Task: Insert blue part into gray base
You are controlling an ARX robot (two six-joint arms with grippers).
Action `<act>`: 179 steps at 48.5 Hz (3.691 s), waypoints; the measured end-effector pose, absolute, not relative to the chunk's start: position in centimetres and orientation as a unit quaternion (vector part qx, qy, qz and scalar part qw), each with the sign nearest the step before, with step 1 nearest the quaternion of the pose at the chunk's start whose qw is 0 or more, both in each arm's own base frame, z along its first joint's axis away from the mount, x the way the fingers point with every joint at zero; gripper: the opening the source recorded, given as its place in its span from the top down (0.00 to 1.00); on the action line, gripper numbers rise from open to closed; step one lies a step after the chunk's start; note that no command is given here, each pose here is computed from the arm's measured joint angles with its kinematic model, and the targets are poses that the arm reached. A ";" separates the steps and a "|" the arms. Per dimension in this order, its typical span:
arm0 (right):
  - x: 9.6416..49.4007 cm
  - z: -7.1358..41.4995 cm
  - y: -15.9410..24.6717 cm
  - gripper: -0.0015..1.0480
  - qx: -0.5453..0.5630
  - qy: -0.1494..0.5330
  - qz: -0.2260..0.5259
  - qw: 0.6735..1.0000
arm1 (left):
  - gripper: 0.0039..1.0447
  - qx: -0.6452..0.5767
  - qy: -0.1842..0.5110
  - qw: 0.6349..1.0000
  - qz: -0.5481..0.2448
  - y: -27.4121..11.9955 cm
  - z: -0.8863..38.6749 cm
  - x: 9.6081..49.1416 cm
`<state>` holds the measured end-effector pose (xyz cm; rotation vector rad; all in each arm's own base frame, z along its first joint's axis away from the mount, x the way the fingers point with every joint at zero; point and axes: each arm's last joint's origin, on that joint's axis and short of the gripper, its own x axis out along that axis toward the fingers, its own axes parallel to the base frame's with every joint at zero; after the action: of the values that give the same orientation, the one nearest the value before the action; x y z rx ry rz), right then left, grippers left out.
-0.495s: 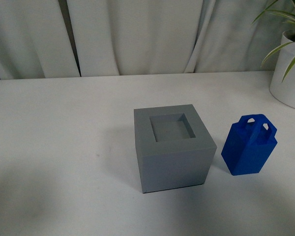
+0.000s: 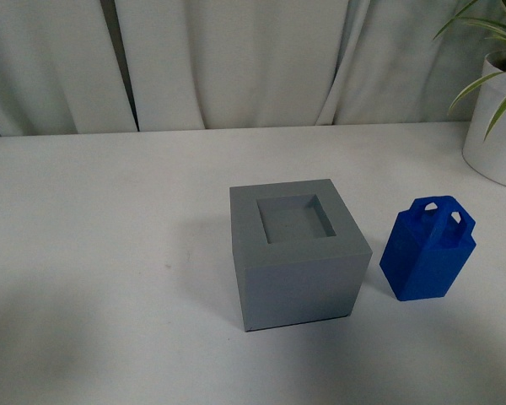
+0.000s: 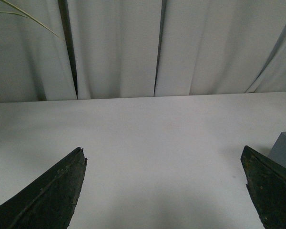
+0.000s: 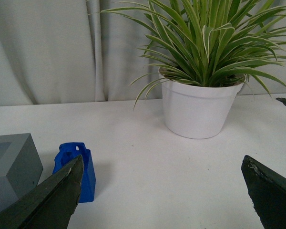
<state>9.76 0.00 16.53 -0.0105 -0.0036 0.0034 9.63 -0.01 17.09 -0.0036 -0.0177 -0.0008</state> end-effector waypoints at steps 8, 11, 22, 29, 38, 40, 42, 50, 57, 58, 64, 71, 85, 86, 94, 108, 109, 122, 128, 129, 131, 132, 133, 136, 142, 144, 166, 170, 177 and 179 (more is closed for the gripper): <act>9.8 16.5 0.0 0.07 -0.005 -0.002 0.002 1.000 | 0.06 -0.002 -0.009 1.000 0.000 0.0 17.1 9.6; 9.8 16.5 0.0 0.07 -0.005 -0.002 0.002 1.000 | 0.06 -0.002 -0.009 1.000 0.000 0.0 17.1 9.6; 10.3 16.5 0.1 0.07 -0.015 0.087 0.031 0.996 | 0.06 -0.002 -0.009 1.000 -0.001 0.0 17.1 9.6; 13.1 19.3 -0.1 0.07 -0.034 0.097 0.079 0.992 | 0.06 -0.002 -0.009 1.000 0.000 0.0 17.1 9.6; 18.8 22.8 -0.7 0.07 -0.077 0.152 0.176 0.969 | 0.06 -0.002 -0.009 1.000 0.000 0.0 17.1 9.6; 20.0 23.3 -0.7 0.07 -0.093 0.157 0.198 0.963 | 0.06 -0.002 -0.009 1.000 -0.001 0.0 17.1 9.6; 20.8 23.7 -0.8 0.07 -0.104 0.165 0.214 0.957 | 0.06 -0.002 -0.009 1.000 -0.001 0.0 17.1 9.6; 24.6 25.0 -0.5 0.07 -0.163 0.203 0.272 0.926 | 0.06 -0.002 -0.009 1.000 -0.001 0.0 17.1 9.6; 27.5 25.5 0.3 0.07 -0.214 0.260 0.345 0.876 | 0.06 -0.002 -0.009 1.000 -0.001 0.0 17.1 9.6; 28.1 25.5 0.6 0.07 -0.226 0.274 0.362 0.861 | 0.06 -0.002 -0.009 1.000 0.000 0.0 17.1 9.6; 30.0 25.4 1.6 0.07 -0.284 0.340 0.430 0.787 | 0.06 -0.002 -0.009 1.000 0.000 0.0 17.1 9.6; 31.4 25.1 2.7 0.07 -0.345 0.375 0.472 0.720 | 0.06 -0.002 -0.009 1.000 -0.001 0.0 17.1 9.6; 34.1 23.3 5.1 0.07 -0.427 0.406 0.513 0.625 | 0.06 -0.002 -0.009 1.000 -0.001 0.0 17.1 9.6; 34.3 23.0 5.3 0.07 -0.431 0.408 0.516 0.618 | 0.06 -0.002 -0.009 1.000 0.000 0.0 17.1 9.6; 35.6 21.6 6.5 0.07 -0.448 0.414 0.525 0.593 | 0.06 -0.002 -0.009 1.000 0.000 0.0 17.1 9.6; 36.7 20.5 8.1 0.07 -0.457 0.414 0.539 0.573 | 0.06 -0.002 -0.009 1.000 -0.001 0.0 17.1 9.6; 36.7 20.5 8.2 0.07 -0.458 0.415 0.540 0.572 | 0.06 -0.002 -0.009 1.000 -0.001 0.0 17.1 9.6; 37.0 19.5 8.4 0.17 -0.462 0.426 0.541 0.558 | 0.06 -0.002 -0.009 1.000 -0.001 0.0 17.1 9.6; 37.1 19.3 8.3 0.39 -0.463 0.426 0.540 0.558 | 0.06 -0.002 -0.009 1.000 0.000 0.0 17.1 9.6; 37.1 19.4 8.3 0.42 -0.463 0.426 0.540 0.559 | 0.06 -0.002 -0.009 1.000 -0.001 0.0 17.1 9.6; 37.2 19.4 8.2 0.49 -0.464 0.425 0.539 0.560 | 0.06 -0.002 -0.009 1.000 0.000 0.0 17.1 9.6; 37.3 19.4 8.2 0.52 -0.464 0.425 0.539 0.561 | 0.06 -0.002 -0.009 1.000 0.000 0.0 17.1 9.6; 37.3 19.5 8.2 0.54 -0.464 0.425 0.538 0.561 | 0.06 -0.002 -0.009 1.000 0.000 0.0 17.1 9.6; 37.5 20.0 8.1 0.56 -0.462 0.423 0.539 0.563 | 0.06 -0.002 -0.009 1.000 0.000 0.0 17.1 9.6; 37.8 21.0 7.8 0.56 -0.458 0.418 0.538 0.571 | 0.06 -0.002 -0.009 1.000 -0.001 0.0 17.1 9.6; 37.9 21.4 7.7 0.56 -0.457 0.417 0.538 0.573 | 0.06 -0.002 -0.009 1.000 0.000 0.0 17.1 9.6; 37.3 28.0 11.4 0.56 -0.462 0.333 0.575 0.588 | 0.06 -0.002 -0.009 1.000 0.000 0.0 17.1 9.6; 37.0 28.6 12.7 0.56 -0.466 0.322 0.584 0.582 | 0.06 -0.002 -0.009 1.000 -0.001 0.0 17.1 9.6; 36.7 29.2 14.5 0.56 -0.473 0.309 0.594 0.573 | 0.06 -0.002 -0.009 1.000 -0.001 0.0 17.1 9.6; 36.6 29.2 14.9 0.56 -0.474 0.307 0.597 0.570 | 0.06 -0.002 -0.009 1.000 0.000 0.0 17.1 9.6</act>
<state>36.63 14.88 29.23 -1.1120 0.7211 1.4001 9.63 -0.01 17.09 -0.0036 -0.0177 -0.0008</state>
